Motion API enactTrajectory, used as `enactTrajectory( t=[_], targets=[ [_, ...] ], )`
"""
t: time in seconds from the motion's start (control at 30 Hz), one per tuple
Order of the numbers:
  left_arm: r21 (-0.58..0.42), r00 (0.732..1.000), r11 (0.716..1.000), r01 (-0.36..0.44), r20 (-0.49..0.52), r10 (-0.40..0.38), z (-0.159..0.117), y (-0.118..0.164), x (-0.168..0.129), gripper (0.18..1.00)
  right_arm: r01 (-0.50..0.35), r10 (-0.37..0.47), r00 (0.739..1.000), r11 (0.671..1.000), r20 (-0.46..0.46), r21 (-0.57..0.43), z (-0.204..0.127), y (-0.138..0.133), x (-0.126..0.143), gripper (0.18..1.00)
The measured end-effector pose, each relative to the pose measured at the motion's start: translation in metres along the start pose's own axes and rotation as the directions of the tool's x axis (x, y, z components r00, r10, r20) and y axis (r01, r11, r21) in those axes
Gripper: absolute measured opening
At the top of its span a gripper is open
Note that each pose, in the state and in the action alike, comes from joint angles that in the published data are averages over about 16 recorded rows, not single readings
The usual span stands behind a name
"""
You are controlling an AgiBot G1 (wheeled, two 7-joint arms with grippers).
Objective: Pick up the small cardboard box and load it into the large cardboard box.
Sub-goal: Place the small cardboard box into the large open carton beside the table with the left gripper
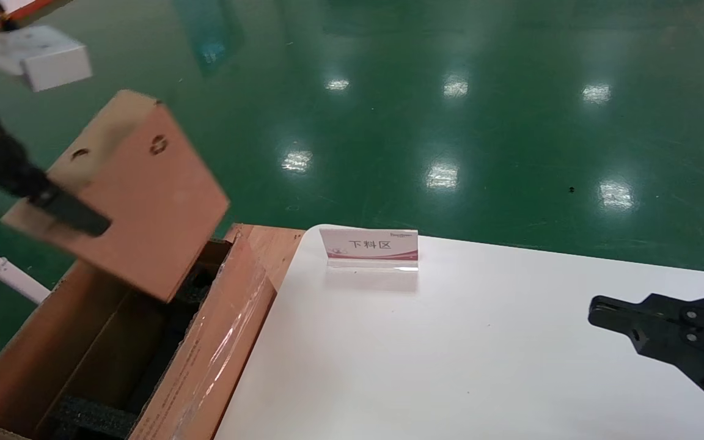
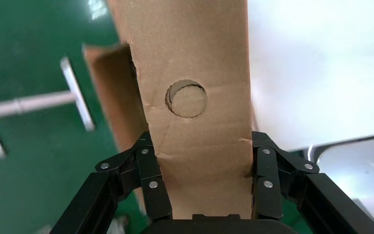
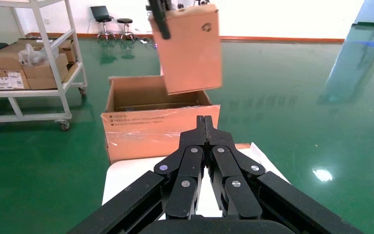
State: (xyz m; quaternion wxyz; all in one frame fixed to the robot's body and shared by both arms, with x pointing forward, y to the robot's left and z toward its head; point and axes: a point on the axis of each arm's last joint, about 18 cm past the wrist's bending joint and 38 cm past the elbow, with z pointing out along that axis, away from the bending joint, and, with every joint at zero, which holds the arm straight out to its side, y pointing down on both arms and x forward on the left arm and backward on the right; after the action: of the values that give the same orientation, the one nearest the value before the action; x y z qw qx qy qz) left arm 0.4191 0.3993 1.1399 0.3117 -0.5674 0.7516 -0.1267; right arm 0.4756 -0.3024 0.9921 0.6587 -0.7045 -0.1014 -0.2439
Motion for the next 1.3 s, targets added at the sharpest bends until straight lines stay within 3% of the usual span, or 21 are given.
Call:
enactTrajectory(
  t=[0.37, 0.77, 0.97, 1.3],
  targets=[
    [-0.144, 0.996, 0.985, 0.092, 0.030, -0.088, 0.030, 0.045, -0.039, 0.432, 0.000, 0.000, 1.000, 1.000, 0.000, 0.000, 0.000, 0.000, 0.000, 0.195],
    [-0.205, 0.991, 0.970, 0.132, 0.016, -0.131, 0.067, 0.074, -0.059, 0.432, 0.000, 0.000, 1.000, 1.000, 0.000, 0.000, 0.000, 0.000, 0.000, 0.263],
    [-0.215, 0.990, 0.966, 0.141, 0.011, -0.142, 0.089, 0.083, -0.064, 0.431, 0.000, 0.000, 1.000, 1.000, 0.000, 0.000, 0.000, 0.000, 0.000, 0.347],
    [-0.226, 0.988, 0.962, 0.151, 0.009, -0.153, 0.124, 0.094, -0.068, 0.430, 0.000, 0.000, 1.000, 1.000, 0.000, 0.000, 0.000, 0.000, 0.000, 0.570]
  ],
)
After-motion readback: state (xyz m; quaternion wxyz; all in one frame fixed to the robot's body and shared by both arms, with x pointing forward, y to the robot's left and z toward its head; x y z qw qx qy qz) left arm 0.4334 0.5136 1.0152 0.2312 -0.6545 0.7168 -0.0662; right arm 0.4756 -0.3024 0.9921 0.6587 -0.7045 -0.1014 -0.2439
